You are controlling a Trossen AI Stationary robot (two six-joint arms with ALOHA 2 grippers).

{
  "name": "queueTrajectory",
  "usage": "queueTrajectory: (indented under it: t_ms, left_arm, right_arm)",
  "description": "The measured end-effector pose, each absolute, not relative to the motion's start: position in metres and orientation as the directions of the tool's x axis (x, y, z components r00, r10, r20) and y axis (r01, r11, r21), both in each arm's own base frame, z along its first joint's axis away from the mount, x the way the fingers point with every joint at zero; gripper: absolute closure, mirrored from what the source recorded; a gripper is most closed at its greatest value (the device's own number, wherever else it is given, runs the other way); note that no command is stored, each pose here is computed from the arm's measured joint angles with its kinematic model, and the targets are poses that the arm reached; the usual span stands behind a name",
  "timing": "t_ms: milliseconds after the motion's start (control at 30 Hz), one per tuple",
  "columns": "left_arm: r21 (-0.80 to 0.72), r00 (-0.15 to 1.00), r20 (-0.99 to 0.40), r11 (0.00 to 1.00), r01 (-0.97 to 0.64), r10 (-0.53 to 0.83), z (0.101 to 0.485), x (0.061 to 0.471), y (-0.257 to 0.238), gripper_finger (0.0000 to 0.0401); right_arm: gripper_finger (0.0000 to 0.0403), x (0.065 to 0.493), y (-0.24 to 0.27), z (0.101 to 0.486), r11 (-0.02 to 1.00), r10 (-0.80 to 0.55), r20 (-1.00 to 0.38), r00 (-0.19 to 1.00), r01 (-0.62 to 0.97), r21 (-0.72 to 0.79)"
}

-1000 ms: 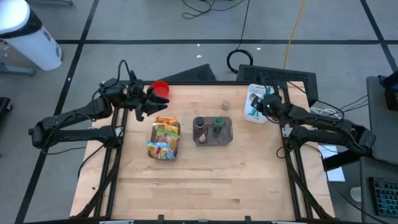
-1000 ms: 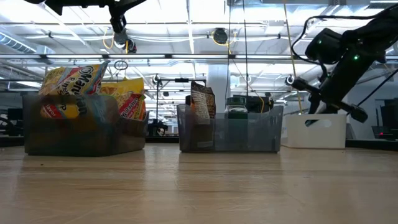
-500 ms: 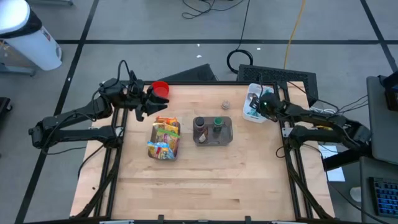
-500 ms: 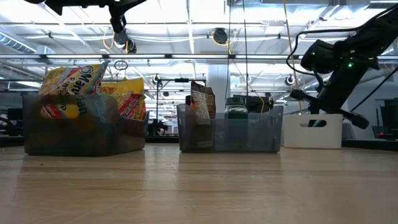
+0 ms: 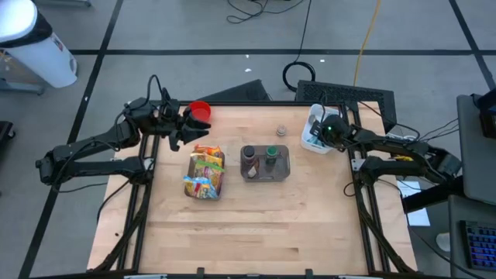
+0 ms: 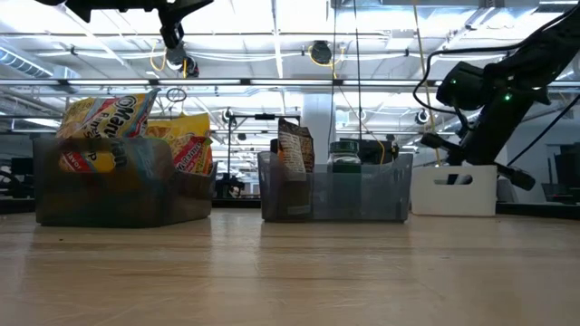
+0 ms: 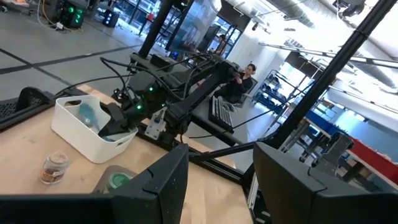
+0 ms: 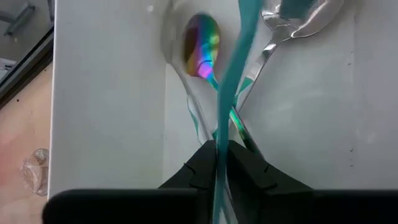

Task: Pick & Place Food Item
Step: Put the blue baby spoon into the white bin

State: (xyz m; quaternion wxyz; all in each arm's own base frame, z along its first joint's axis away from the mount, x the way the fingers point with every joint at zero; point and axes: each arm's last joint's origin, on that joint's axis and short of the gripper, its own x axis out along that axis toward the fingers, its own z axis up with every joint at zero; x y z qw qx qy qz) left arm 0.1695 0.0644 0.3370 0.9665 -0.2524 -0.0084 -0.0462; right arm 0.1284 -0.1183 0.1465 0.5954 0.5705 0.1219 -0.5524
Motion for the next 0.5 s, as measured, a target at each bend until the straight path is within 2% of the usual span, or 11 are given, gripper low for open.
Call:
queueTrajectory:
  t_ms: [133,367,500]
  left_arm:
    - [-0.491,0.996,0.037,0.867,0.092,-0.085,0.3368,0.1695,0.0644,0.0215]
    - [-0.497,0.996,0.034,0.863,0.090,-0.084,0.3365,0.1695,0.0645,0.0215]
    - [-0.497,0.996,0.034,0.863,0.090,-0.084,0.3365,0.1695,0.0645,0.0215]
  right_arm:
    - [0.0349,0.1283,-0.1183,0.1467,-0.244,-0.523,-0.774,0.357,0.807,0.538]
    - [0.0282,0.1278,-0.1188,0.1473,-0.241,-0.541,-0.768,0.342,0.812,0.531]
    - [0.0259,0.1274,-0.1184,0.1509,-0.195,-0.554,-0.752,0.358,0.822,0.535]
